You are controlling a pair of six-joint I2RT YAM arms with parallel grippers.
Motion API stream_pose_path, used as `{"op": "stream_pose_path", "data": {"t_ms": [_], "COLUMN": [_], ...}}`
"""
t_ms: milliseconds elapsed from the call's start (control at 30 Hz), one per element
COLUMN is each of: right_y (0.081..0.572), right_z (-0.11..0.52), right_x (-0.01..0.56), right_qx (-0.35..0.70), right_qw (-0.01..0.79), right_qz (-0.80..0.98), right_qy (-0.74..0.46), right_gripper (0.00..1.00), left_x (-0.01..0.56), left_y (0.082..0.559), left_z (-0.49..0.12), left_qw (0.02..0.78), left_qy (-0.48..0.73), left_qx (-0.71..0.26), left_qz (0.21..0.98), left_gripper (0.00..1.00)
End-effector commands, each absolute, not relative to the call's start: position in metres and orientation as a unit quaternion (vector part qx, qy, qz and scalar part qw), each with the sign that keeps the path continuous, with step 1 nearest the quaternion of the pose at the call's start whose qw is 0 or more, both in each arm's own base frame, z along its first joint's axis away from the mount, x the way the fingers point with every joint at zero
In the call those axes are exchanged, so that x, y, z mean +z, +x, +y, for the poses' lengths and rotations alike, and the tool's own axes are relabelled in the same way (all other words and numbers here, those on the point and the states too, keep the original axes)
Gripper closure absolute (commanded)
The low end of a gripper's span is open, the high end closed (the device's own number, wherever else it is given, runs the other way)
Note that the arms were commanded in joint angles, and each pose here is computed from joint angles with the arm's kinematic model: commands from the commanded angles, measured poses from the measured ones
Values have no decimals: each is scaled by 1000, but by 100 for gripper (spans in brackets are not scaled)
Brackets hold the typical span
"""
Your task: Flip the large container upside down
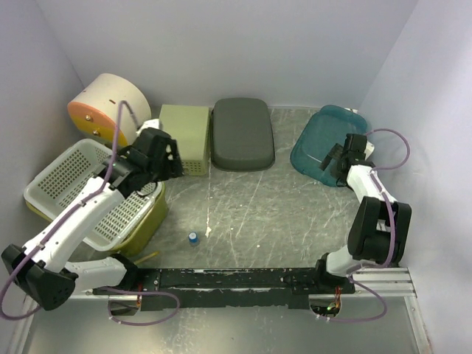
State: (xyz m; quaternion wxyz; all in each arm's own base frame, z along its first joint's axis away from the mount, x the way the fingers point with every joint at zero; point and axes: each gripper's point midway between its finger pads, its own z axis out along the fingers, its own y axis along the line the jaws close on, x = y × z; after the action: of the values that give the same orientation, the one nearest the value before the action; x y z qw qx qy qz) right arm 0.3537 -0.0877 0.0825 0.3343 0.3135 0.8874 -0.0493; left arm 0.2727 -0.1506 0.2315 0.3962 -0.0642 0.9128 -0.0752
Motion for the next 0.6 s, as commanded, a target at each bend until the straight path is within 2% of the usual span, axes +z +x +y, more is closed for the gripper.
{"op": "stream_pose_path", "data": {"t_ms": [0,300,467,567], "right_y": [394,448,440,428], "right_z": [-88,-60,-40,-21], "right_x": [95,100,129,155], "right_qx": [-21,82,107,126], "right_qw": [367,402,419,437], "right_qz": [878,879,871,864], "right_qy": [308,241,232,217], "right_gripper": [0,0,0,0], "left_x": [231,206,191,189], "left_y": [266,258,266,276], "left_z": [-111,-63,-38,-28], "left_qw": [384,365,361,370], "left_qy": [-106,-185,-228,-254], "left_qx": [-69,-38,-20,-10], "left_qz": [914,912,904,893], "left_gripper": [13,12,17,24]}}
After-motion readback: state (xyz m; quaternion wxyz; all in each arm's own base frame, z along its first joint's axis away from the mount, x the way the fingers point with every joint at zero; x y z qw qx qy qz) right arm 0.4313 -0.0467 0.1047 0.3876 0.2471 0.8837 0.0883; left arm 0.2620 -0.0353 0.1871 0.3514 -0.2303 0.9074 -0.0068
